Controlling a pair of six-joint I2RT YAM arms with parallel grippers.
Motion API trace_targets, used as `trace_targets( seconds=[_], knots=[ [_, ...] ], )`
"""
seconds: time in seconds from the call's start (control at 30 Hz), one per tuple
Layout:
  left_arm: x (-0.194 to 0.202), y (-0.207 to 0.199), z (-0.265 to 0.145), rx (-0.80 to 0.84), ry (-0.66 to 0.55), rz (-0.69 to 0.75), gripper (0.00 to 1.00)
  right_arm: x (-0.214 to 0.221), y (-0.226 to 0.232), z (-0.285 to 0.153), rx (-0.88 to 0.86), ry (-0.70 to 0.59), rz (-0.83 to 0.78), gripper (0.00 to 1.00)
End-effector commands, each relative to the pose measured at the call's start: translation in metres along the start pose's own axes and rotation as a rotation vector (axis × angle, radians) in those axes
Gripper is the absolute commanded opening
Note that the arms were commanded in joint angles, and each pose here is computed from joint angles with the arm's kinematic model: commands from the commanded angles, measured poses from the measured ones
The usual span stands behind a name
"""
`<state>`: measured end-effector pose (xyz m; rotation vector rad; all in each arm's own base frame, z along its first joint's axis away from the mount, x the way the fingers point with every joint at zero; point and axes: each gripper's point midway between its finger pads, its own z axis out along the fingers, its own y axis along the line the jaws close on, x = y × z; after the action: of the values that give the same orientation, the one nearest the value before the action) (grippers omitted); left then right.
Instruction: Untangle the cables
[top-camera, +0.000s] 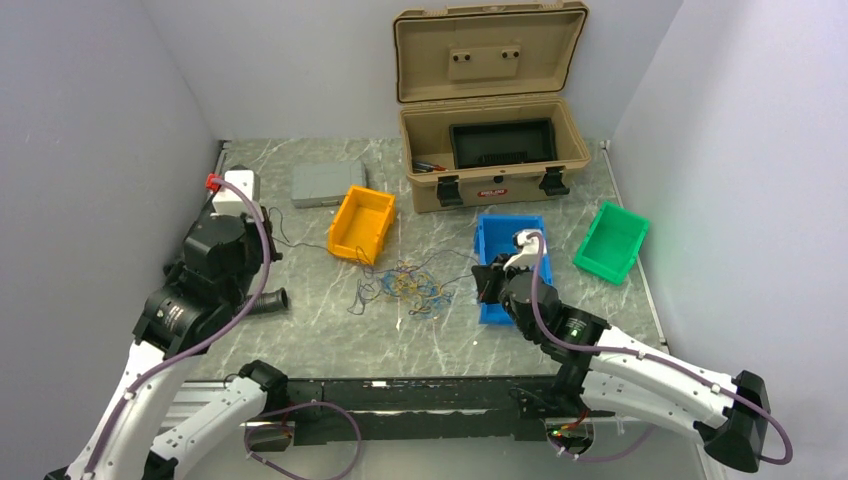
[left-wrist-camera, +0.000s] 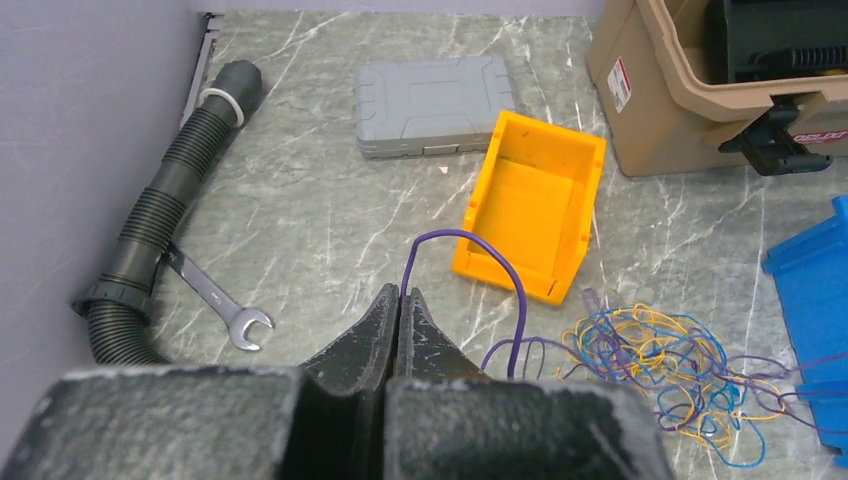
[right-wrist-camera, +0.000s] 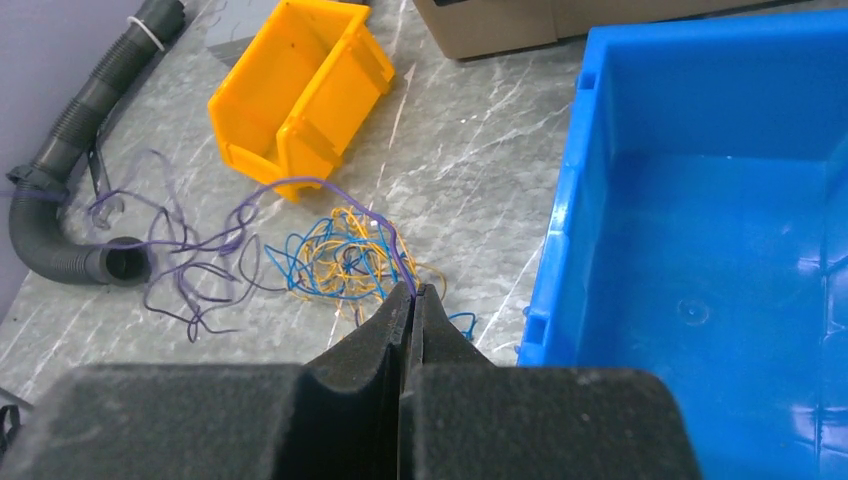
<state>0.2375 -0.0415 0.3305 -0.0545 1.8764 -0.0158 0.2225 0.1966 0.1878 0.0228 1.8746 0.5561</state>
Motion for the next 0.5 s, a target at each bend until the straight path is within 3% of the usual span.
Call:
trace_targets(
  seconds=[0.0, 0.13, 0.3, 0.47],
  knots=[
    [-0.006, 0.0, 0.004, -0.007, -0.044, -0.017, 0.0, -0.013, 0.004, 0.0, -0.001, -0.036, 0.008, 0.0],
    [-0.003, 0.04, 0.002, -0.261, -0.016, -0.043, 0.0, -0.023, -0.019, -0.003, 0.156, -0.061, 0.053, 0.0],
    [-0.008, 0.087, -0.019, -0.548, -0.074, -0.12, 0.0, -0.03, -0.065, -0.022, 0.371, -0.143, 0.165, 0.0],
    [-0.001, 0.097, -0.024, -0.607, -0.089, -0.155, 0.0, -0.038, -0.076, -0.034, 0.397, -0.196, 0.212, 0.0]
  ],
)
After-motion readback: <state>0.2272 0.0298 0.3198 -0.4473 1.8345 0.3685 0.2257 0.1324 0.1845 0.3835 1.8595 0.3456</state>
